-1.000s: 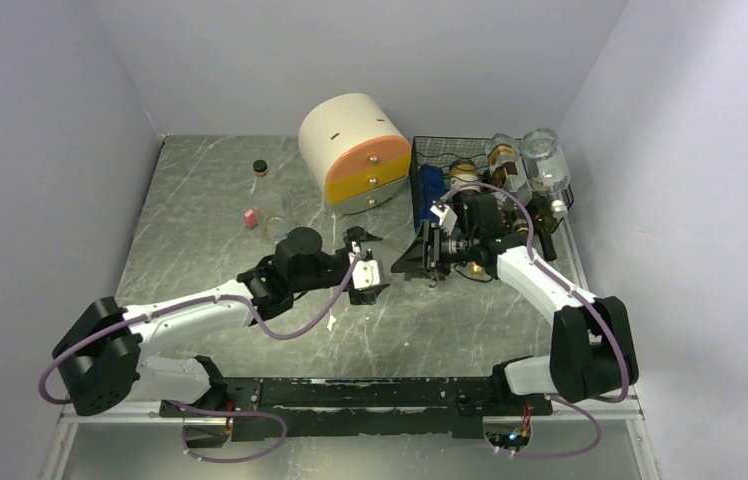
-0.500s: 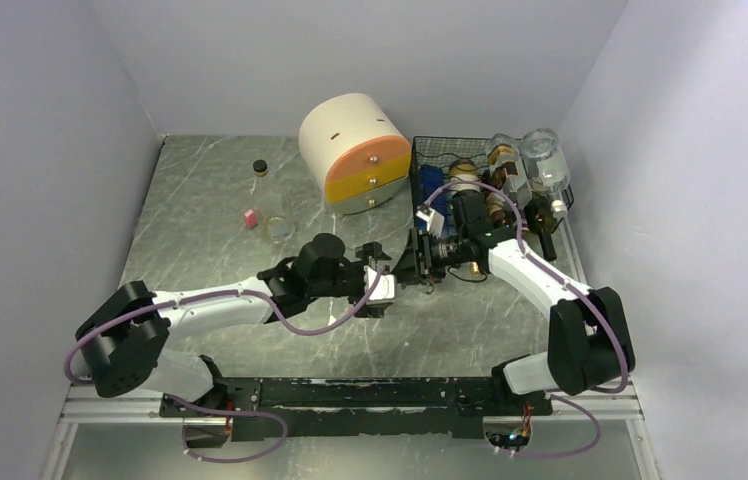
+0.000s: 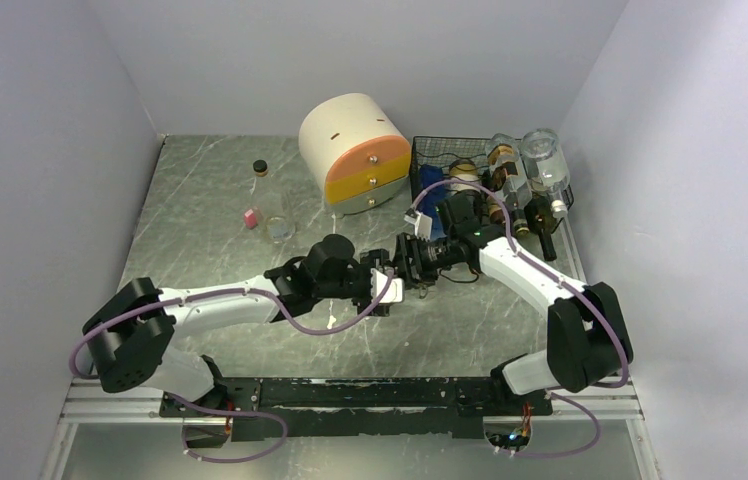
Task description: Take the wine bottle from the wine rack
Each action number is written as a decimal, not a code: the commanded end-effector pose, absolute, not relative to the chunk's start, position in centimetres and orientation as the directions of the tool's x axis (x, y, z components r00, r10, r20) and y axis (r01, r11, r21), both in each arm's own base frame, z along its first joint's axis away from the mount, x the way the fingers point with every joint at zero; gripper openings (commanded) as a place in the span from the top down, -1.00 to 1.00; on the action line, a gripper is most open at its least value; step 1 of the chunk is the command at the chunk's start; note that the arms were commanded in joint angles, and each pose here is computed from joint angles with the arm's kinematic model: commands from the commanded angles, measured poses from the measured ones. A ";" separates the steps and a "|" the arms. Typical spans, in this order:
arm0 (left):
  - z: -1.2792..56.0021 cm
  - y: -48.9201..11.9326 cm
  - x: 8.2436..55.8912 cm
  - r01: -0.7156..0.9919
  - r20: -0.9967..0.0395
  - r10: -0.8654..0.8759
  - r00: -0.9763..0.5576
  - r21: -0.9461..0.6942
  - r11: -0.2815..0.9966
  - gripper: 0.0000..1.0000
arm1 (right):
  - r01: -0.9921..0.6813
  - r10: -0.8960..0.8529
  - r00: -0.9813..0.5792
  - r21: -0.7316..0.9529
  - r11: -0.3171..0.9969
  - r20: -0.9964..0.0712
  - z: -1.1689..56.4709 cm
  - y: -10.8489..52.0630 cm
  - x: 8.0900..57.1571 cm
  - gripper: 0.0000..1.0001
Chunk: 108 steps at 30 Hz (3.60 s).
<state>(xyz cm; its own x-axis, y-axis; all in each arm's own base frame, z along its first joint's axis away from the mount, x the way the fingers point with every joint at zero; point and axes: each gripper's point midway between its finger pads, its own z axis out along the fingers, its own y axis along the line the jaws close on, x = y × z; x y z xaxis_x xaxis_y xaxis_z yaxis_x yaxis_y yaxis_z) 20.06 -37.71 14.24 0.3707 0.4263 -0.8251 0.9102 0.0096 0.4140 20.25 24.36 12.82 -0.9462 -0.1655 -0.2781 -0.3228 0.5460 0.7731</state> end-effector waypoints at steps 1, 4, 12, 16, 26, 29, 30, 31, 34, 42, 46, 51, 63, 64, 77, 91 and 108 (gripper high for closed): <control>14.8 -38.4 20.5 0.901 -0.808 0.442 0.388 0.435 0.004 -0.48 | -0.396 -0.177 -0.917 0.766 0.507 -0.357 15.1 25.3 20.8 0.92; 15.1 -38.4 20.5 0.899 -0.807 0.442 0.391 0.438 0.007 -0.29 | -0.402 -0.178 -0.914 0.758 0.514 -0.364 15.2 25.2 20.7 0.88; 15.7 -38.3 20.9 0.889 -0.795 0.455 0.402 0.458 0.013 0.34 | -0.436 -0.174 -0.896 0.734 0.521 -0.409 16.1 24.9 20.8 0.39; 15.9 -38.5 21.0 0.888 -0.795 0.452 0.404 0.459 0.014 0.62 | -0.446 -0.167 -0.886 0.697 0.561 -0.433 16.4 24.3 21.1 -0.16; 17.4 -38.1 21.4 0.869 -0.799 0.431 0.419 0.491 0.065 0.86 | -0.415 -0.084 -0.856 0.580 0.701 -0.511 17.7 21.6 23.1 -0.80; 18.0 -37.9 21.7 0.857 -0.798 0.426 0.425 0.506 0.094 0.86 | -0.369 -0.025 -0.829 0.512 0.776 -0.559 19.4 19.6 24.8 -0.82; 18.4 -37.8 21.9 0.853 -0.801 0.421 0.426 0.511 0.108 0.86 | -0.355 -0.002 -0.813 0.493 0.794 -0.583 20.1 18.9 25.2 -0.85; 18.8 -37.7 22.1 0.848 -0.803 0.418 0.426 0.515 0.125 0.86 | -0.339 0.026 -0.793 0.475 0.812 -0.609 20.8 18.0 25.8 -0.88; 20.2 -37.4 22.7 0.832 -0.817 0.397 0.417 0.519 0.196 0.86 | -0.249 0.139 -0.721 0.440 0.863 -0.679 23.8 14.2 27.6 -0.95; 26.5 -34.1 26.5 0.688 -0.897 0.300 0.326 0.442 0.575 0.86 | -0.119 0.262 -0.506 0.367 0.922 -0.822 30.6 8.2 29.1 -1.00; 29.0 -31.2 28.8 0.572 -0.944 0.222 0.246 0.326 0.752 0.86 | -0.133 0.266 -0.512 0.381 0.915 -0.817 30.6 8.6 29.1 -1.00; 30.1 -28.7 30.7 0.473 -0.977 0.146 0.158 0.205 0.857 0.86 | -0.141 0.285 -0.546 0.422 0.896 -0.788 29.3 9.5 29.3 -1.00; 31.4 -23.4 34.4 0.437 -0.991 -0.119 0.061 -0.080 0.896 0.86 | -0.170 0.314 -0.579 0.488 0.856 -0.752 28.0 11.0 30.4 -1.00; 31.6 -23.1 34.7 0.444 -0.989 -0.129 0.073 -0.083 0.892 0.86 | -0.170 0.316 -0.582 0.492 0.854 -0.749 27.9 11.1 30.5 -1.00; 28.8 -21.1 37.2 0.467 -0.982 -0.153 0.108 -0.086 0.880 0.86 | -0.178 0.303 -0.598 0.492 0.852 -0.742 27.1 11.4 30.8 -1.00; 26.0 -20.3 38.4 0.434 -0.978 -0.176 0.108 -0.113 0.894 0.86 | -0.179 0.291 -0.603 0.481 0.858 -0.743 26.6 11.3 30.9 -1.00; 24.0 -19.3 39.2 0.370 -0.978 -0.176 0.109 -0.124 0.921 0.86 | -0.177 0.283 -0.612 0.477 0.861 -0.738 26.1 11.2 30.6 -1.00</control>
